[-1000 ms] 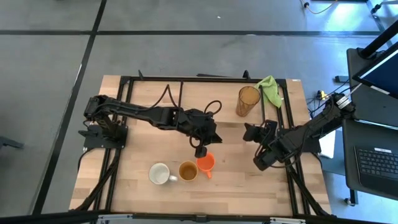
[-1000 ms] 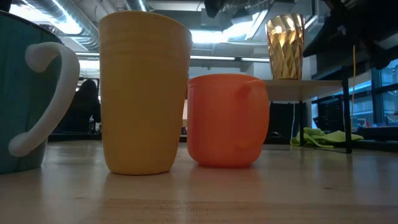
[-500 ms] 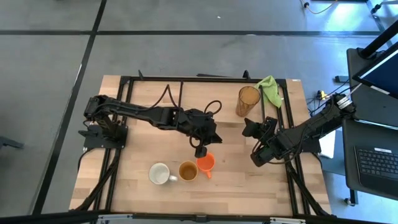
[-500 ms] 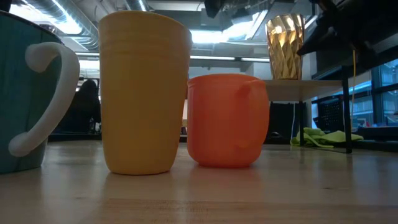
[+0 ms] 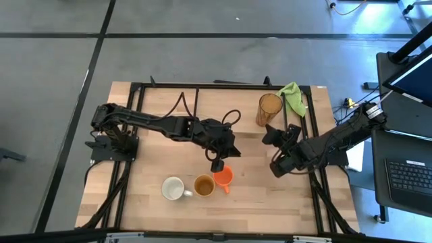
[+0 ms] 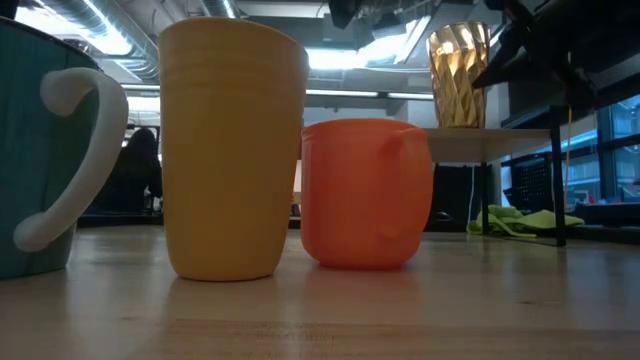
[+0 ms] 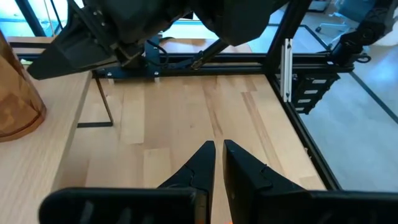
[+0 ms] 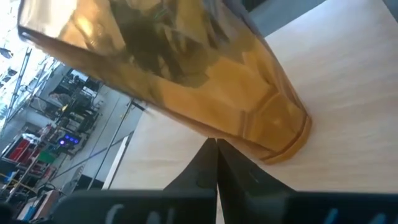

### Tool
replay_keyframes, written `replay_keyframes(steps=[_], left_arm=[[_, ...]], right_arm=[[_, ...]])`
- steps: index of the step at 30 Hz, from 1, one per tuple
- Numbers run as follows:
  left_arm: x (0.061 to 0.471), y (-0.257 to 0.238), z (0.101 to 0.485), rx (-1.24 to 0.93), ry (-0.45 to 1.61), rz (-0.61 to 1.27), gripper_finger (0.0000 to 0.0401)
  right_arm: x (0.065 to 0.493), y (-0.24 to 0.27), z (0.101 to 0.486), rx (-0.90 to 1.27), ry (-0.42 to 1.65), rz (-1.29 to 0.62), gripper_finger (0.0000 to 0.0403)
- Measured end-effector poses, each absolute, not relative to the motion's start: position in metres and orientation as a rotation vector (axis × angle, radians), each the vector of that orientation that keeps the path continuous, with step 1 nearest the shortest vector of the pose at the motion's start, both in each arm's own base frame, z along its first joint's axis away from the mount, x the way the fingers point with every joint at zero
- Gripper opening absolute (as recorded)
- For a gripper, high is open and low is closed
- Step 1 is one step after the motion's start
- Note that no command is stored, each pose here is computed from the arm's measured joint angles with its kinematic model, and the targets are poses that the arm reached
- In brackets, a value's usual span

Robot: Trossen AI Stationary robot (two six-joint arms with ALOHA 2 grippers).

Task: Stack small to large cups/mugs on shelf
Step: Put the brown cup on the shelf

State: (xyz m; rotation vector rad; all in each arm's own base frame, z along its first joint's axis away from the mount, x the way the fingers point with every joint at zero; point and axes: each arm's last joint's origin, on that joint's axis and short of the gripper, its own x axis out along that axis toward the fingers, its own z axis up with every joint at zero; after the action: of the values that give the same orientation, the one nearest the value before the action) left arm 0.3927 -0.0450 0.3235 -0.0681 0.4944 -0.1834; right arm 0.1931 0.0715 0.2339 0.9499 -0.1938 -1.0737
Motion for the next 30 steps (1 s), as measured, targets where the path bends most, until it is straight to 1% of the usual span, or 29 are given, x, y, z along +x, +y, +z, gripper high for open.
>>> replay_keyframes(steps=[21,27,30], left_arm=[[0.391,-0.051,0.322,-0.066,0.515,-0.197,0.0027],[0.39,-0.05,0.32,-0.063,0.54,-0.186,0.0027],[0.39,-0.049,0.32,-0.06,0.538,-0.182,0.0027]], right_arm=[[0.199,0.051,0.234,0.905,-0.215,-1.169,0.0004],[0.2,0.05,0.234,0.89,-0.207,-1.174,0.0005],[0.2,0.057,0.237,0.895,-0.198,-1.142,0.0005]])
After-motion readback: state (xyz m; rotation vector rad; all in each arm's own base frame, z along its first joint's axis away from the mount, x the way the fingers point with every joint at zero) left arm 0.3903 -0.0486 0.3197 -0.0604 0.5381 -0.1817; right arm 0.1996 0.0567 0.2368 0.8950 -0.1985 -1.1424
